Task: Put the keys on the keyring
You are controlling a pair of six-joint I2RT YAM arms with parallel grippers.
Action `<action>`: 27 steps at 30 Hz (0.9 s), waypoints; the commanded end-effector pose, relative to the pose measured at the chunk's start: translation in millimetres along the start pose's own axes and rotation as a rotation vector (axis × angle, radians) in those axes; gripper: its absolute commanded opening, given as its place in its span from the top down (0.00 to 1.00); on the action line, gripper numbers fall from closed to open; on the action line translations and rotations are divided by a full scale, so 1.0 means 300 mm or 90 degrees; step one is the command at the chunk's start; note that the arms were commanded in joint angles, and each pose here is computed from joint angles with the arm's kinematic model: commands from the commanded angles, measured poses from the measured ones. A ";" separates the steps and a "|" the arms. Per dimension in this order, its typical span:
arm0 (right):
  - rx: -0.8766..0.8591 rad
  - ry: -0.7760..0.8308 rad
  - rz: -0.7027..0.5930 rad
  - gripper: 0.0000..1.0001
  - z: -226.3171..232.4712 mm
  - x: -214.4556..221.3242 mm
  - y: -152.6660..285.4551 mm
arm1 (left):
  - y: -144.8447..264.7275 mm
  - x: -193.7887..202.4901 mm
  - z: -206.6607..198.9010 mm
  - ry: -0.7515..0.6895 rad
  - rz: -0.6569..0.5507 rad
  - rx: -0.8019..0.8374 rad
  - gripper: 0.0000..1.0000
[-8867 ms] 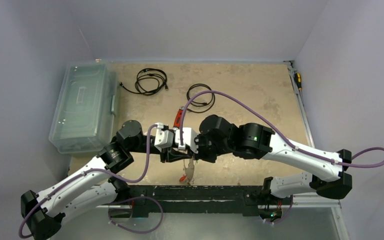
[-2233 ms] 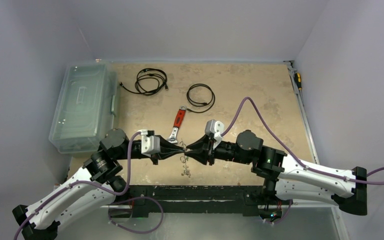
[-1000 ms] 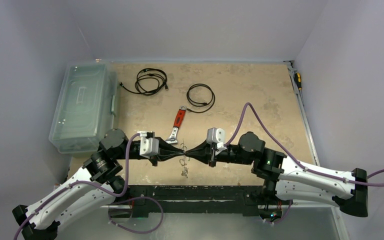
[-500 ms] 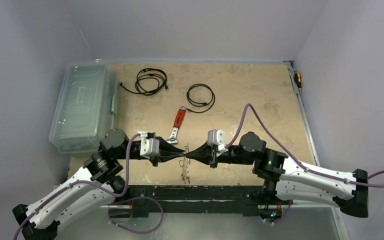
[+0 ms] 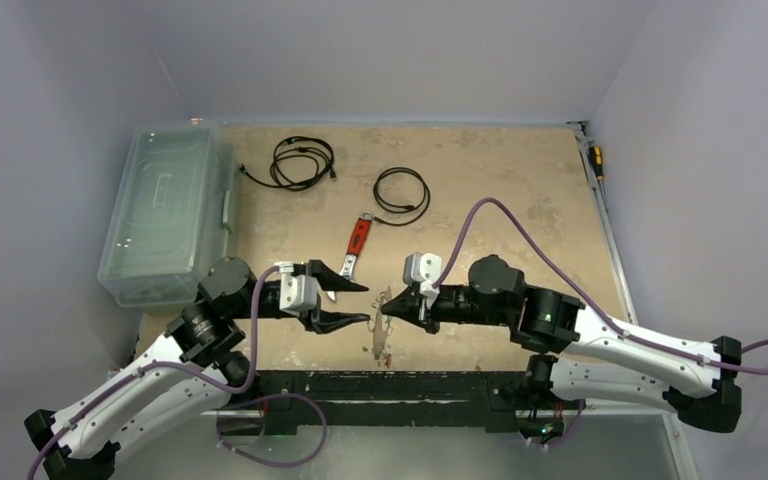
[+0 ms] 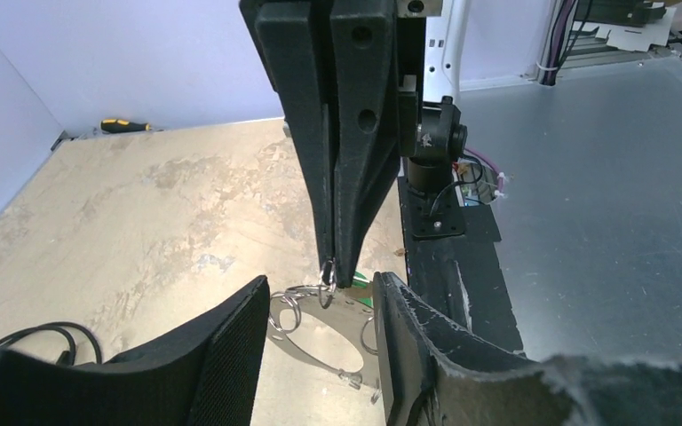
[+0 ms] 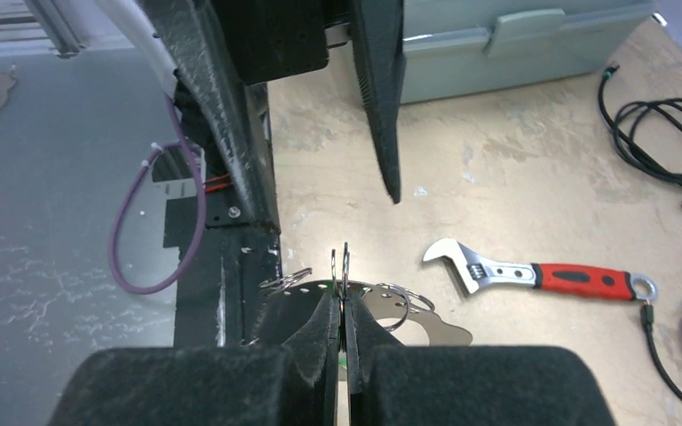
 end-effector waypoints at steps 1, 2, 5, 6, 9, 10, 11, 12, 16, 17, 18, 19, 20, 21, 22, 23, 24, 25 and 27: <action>0.046 0.010 0.022 1.00 -0.026 -0.067 0.017 | -0.009 -0.048 0.012 -0.019 -0.020 0.009 0.55; 0.046 0.008 0.035 1.00 -0.027 -0.063 0.015 | -0.011 -0.044 0.008 -0.014 -0.018 0.016 0.55; 0.046 0.006 0.060 1.00 -0.028 -0.057 0.008 | -0.020 -0.035 -0.003 -0.004 -0.020 0.039 0.58; 0.048 0.005 0.064 1.00 -0.029 -0.055 0.006 | -0.022 -0.033 -0.006 -0.002 -0.021 0.044 0.59; 0.049 0.007 0.065 1.00 -0.031 -0.059 0.007 | -0.031 -0.021 -0.009 0.011 -0.017 0.056 0.61; 0.051 0.008 0.063 1.00 -0.031 -0.062 0.009 | -0.033 -0.019 -0.009 0.014 -0.016 0.058 0.63; 0.052 0.010 0.061 1.00 -0.032 -0.065 0.011 | -0.035 -0.016 -0.009 0.017 -0.015 0.059 0.63; 0.052 0.012 0.058 1.00 -0.032 -0.070 0.013 | -0.038 -0.012 -0.009 0.020 -0.013 0.061 0.64; 0.048 0.015 0.054 1.00 -0.028 -0.077 0.018 | -0.045 -0.002 -0.005 0.028 -0.007 0.061 0.64; 0.047 0.016 0.054 1.00 -0.028 -0.078 0.018 | -0.047 0.001 -0.004 0.030 -0.006 0.061 0.63; 0.045 0.016 0.055 1.00 -0.026 -0.077 0.018 | -0.049 0.003 -0.004 0.032 -0.005 0.062 0.63; 0.042 0.016 0.055 1.00 -0.025 -0.076 0.017 | -0.051 0.005 -0.005 0.035 -0.005 0.064 0.63; 0.041 0.018 0.055 1.00 -0.024 -0.078 0.016 | -0.052 0.006 -0.004 0.037 -0.006 0.065 0.63; 0.039 0.018 0.055 1.00 -0.023 -0.078 0.016 | -0.055 0.008 -0.004 0.039 -0.007 0.066 0.63; 0.036 0.019 0.056 1.00 -0.022 -0.077 0.013 | -0.057 0.012 -0.003 0.041 -0.005 0.066 0.63; 0.033 0.020 0.056 1.00 -0.021 -0.078 0.012 | -0.060 0.016 -0.001 0.044 -0.003 0.065 0.63; 0.032 0.021 0.055 1.00 -0.021 -0.080 0.011 | -0.062 0.020 0.001 0.047 0.000 0.063 0.63; 0.031 0.021 0.055 1.00 -0.020 -0.080 0.010 | -0.064 0.022 0.002 0.049 0.001 0.063 0.63; 0.030 0.024 0.051 1.00 -0.020 -0.085 0.010 | -0.067 0.030 0.004 0.054 0.005 0.062 0.63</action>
Point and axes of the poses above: each gripper's point midway between its finger pads, its own y axis back along the fingers, its own z axis along the line the jaws close on, x = y × z, the point moved 5 cm from there along y, back along the fingers, and after that the axes turned 7 degrees about -y, right-handed, at the moved point
